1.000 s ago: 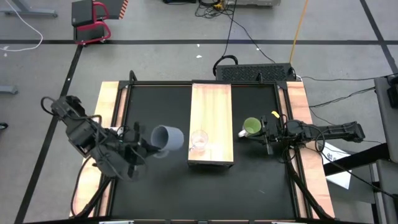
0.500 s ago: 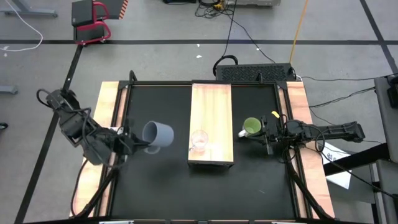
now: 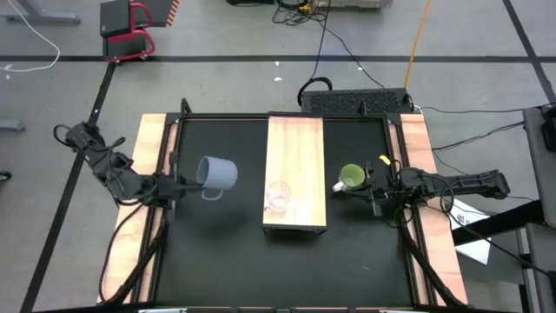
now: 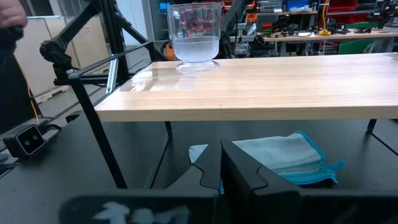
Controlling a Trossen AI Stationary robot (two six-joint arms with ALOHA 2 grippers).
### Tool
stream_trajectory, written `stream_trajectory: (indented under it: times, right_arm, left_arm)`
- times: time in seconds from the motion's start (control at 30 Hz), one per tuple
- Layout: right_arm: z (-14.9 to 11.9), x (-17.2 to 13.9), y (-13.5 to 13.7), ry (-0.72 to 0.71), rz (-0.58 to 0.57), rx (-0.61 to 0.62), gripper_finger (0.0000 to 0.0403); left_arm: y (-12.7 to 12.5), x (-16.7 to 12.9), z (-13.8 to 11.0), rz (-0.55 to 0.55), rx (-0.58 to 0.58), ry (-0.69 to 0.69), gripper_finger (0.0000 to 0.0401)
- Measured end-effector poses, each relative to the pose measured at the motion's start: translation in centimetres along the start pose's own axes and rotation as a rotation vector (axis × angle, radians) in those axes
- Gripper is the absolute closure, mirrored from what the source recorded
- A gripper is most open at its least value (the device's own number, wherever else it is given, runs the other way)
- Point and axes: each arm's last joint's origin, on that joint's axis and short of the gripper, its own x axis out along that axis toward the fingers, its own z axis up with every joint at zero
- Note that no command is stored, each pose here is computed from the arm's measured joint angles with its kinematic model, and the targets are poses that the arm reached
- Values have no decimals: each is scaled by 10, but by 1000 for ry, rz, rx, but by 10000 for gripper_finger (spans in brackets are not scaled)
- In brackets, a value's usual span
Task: Stack small to large cups/mugs on shelf
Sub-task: Put the gray mug on the shelf
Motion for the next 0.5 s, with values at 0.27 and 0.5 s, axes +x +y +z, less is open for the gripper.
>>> stream_trajectory:
  times: [0.27,0.5]
  right_arm:
    - [0,0,0,-2,0,-7,403]
    - [0,0,0,-3,0,-18,403]
  left_arm:
    - [10,-8,-38,32,-74,-12,398]
    - [19,-14,-55,60,-97,6,398]
